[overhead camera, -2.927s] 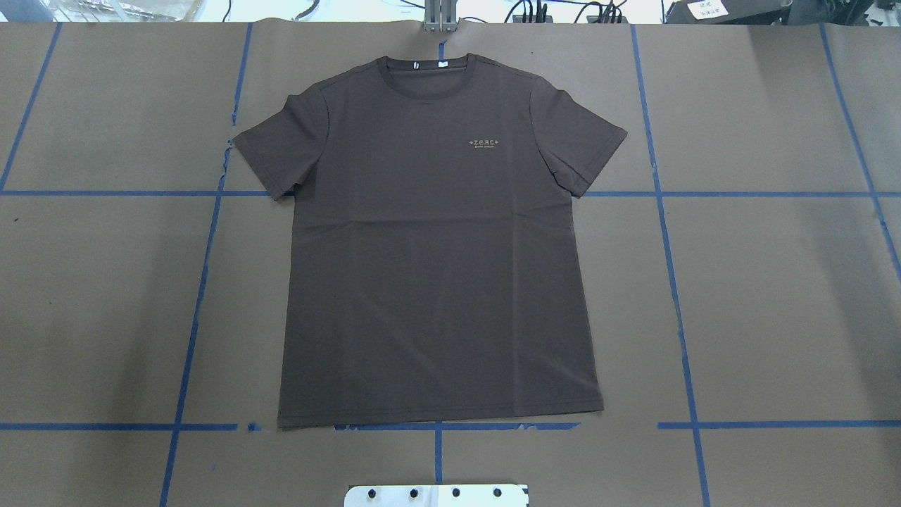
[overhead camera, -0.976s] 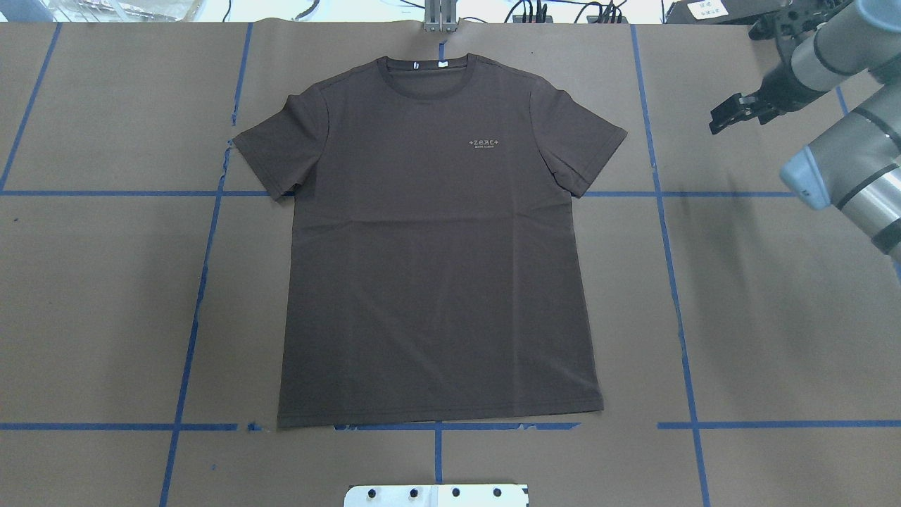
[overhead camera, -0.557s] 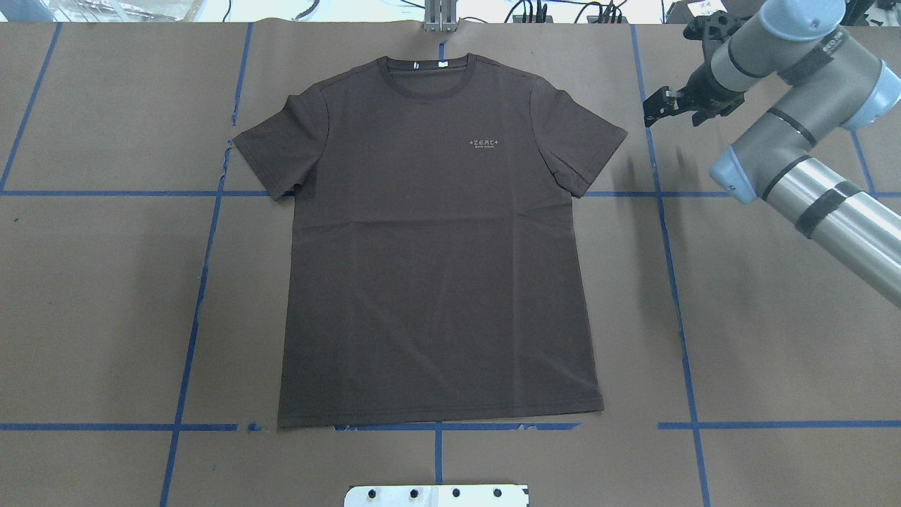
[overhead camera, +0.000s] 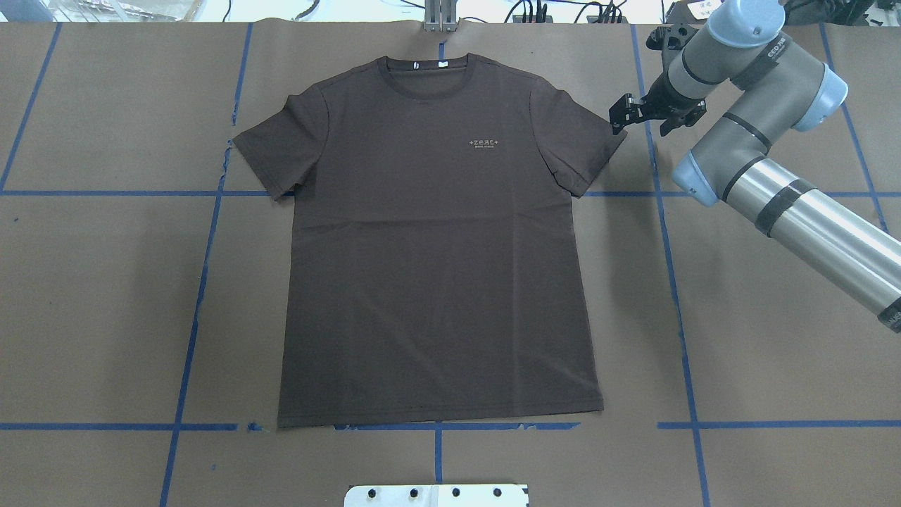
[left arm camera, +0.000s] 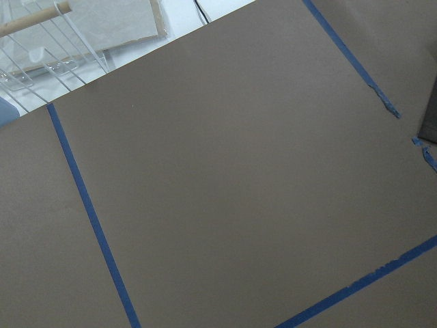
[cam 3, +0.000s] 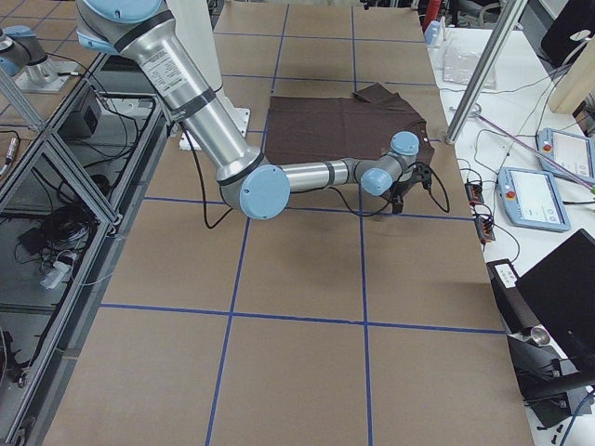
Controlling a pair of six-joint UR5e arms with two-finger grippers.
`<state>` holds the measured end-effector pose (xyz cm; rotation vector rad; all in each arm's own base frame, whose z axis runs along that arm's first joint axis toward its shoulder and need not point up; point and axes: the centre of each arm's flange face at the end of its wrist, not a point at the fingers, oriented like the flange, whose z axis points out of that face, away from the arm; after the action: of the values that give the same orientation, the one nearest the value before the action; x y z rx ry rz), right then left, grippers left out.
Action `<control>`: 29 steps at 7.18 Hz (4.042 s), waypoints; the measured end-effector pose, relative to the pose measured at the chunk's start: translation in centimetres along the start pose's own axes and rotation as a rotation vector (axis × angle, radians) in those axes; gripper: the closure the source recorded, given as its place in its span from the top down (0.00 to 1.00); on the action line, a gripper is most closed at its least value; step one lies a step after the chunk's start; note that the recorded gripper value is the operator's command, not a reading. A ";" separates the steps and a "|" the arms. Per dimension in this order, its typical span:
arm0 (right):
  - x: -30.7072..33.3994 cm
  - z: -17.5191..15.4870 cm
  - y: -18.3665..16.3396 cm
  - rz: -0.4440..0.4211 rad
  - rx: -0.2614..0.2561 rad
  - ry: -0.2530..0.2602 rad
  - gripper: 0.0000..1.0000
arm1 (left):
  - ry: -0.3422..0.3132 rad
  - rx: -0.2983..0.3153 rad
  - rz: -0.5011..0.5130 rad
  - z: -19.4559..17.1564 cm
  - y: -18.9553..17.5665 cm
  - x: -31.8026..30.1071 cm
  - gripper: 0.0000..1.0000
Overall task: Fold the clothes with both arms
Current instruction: 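Move the right gripper to the sleeve nearest it, then grasp the sleeve with the right gripper and fold it over the shirt body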
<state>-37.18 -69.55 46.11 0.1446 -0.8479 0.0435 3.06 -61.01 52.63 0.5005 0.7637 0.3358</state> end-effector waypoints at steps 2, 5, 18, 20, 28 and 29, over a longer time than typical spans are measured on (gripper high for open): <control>-1.3 0.7 0.1 -0.009 0.001 0.013 1.00 | -0.001 -0.001 -0.001 0.0 0.2 -0.1 1.00; -2.9 1.6 -0.5 -0.012 -0.010 0.020 0.94 | 0.000 -0.004 -0.004 0.1 0.4 -0.2 1.00; -8.5 -0.8 -1.1 -0.037 0.038 -0.027 0.00 | -0.001 -0.002 -0.010 0.0 0.1 -0.1 1.00; -10.6 -2.4 -0.9 -0.028 0.063 -0.059 0.00 | 0.000 -0.001 -0.016 -0.1 0.0 -0.1 1.00; -26.0 -2.5 2.8 -0.131 0.253 -0.082 1.00 | -0.001 0.000 -0.022 -0.2 0.2 -0.1 1.00; -26.1 -2.4 3.0 -0.133 0.255 -0.083 1.00 | -0.001 0.000 -0.023 -0.2 0.1 -0.1 1.00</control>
<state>-52.99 -65.70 25.29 0.4447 -0.9115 0.0209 2.86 -60.89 52.64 0.4916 0.7682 0.3136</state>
